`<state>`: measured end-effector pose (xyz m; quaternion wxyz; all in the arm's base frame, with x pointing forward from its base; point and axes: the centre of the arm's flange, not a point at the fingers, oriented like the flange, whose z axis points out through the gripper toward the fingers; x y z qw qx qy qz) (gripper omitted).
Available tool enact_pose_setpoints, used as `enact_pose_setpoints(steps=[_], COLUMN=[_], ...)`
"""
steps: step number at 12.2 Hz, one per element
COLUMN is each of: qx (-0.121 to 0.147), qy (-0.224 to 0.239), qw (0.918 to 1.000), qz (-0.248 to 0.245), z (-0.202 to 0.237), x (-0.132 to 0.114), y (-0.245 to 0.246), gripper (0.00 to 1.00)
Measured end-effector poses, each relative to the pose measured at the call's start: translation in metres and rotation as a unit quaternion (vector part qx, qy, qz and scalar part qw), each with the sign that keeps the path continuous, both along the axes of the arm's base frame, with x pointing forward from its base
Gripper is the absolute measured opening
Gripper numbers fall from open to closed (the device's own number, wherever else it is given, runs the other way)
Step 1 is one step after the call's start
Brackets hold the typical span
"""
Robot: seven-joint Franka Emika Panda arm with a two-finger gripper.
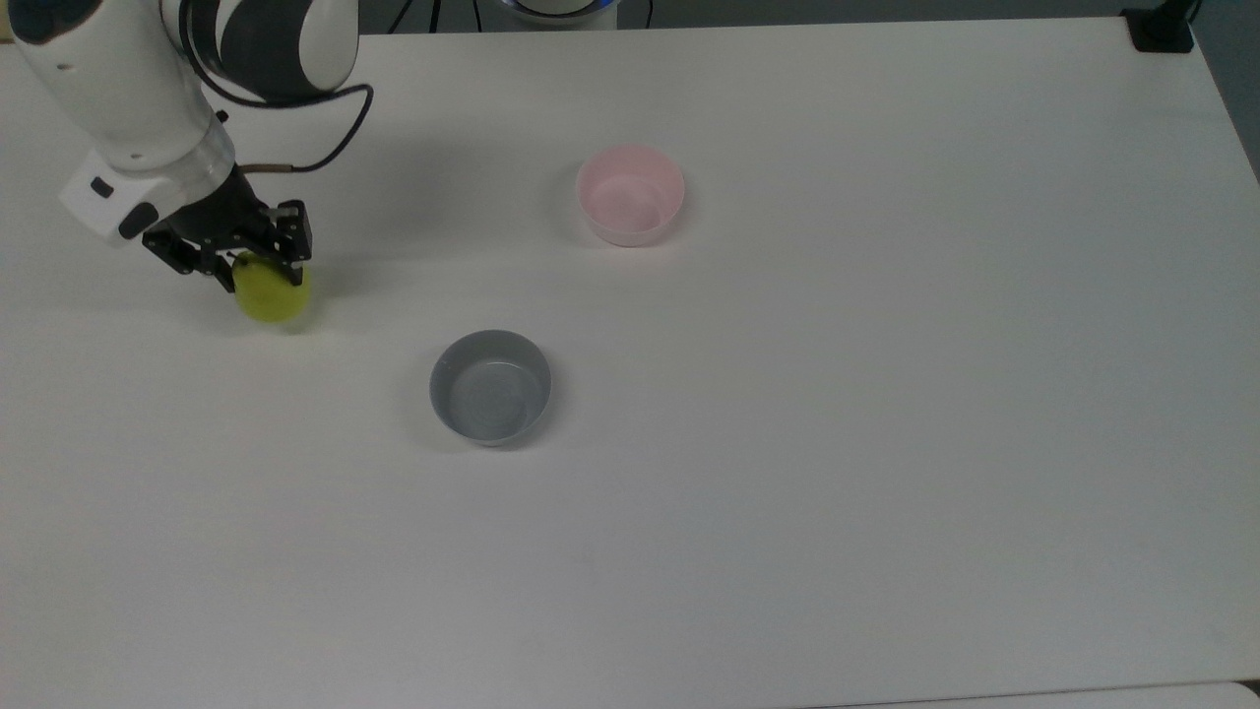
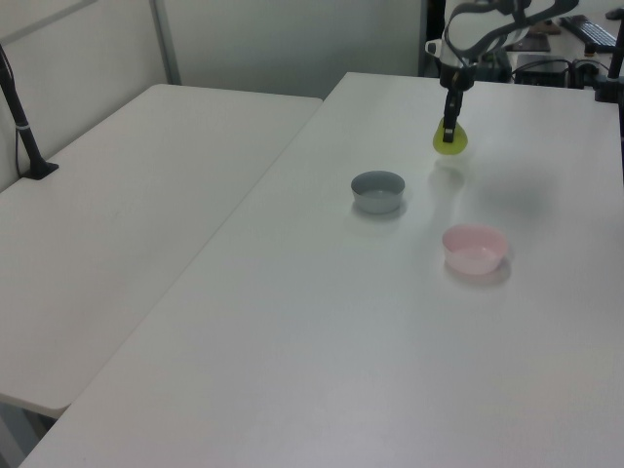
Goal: Place the pear in the bowl
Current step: 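Lift the pear up off the table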
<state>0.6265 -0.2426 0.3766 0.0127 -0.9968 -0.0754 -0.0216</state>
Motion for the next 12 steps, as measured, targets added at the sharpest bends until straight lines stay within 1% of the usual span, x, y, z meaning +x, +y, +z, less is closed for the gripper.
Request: enact_pose_setpoints(steps=[3, 5, 8, 12], qx=[-0.002, 0.000, 0.006, -0.008], qy=[0.013, 0.005, 0.000, 0.005], qw=[0.9999, 1.0000, 0.9998, 0.9998], qz=[-0.005, 0.000, 0.017, 0.017], z=[0.063, 0.107, 0.174, 0.233], x=[-0.010, -0.019, -0.045, -0.076], y=[0.007, 0.018, 0.046, 0.083], gripper=[0.62, 0.62, 0.62, 0.62])
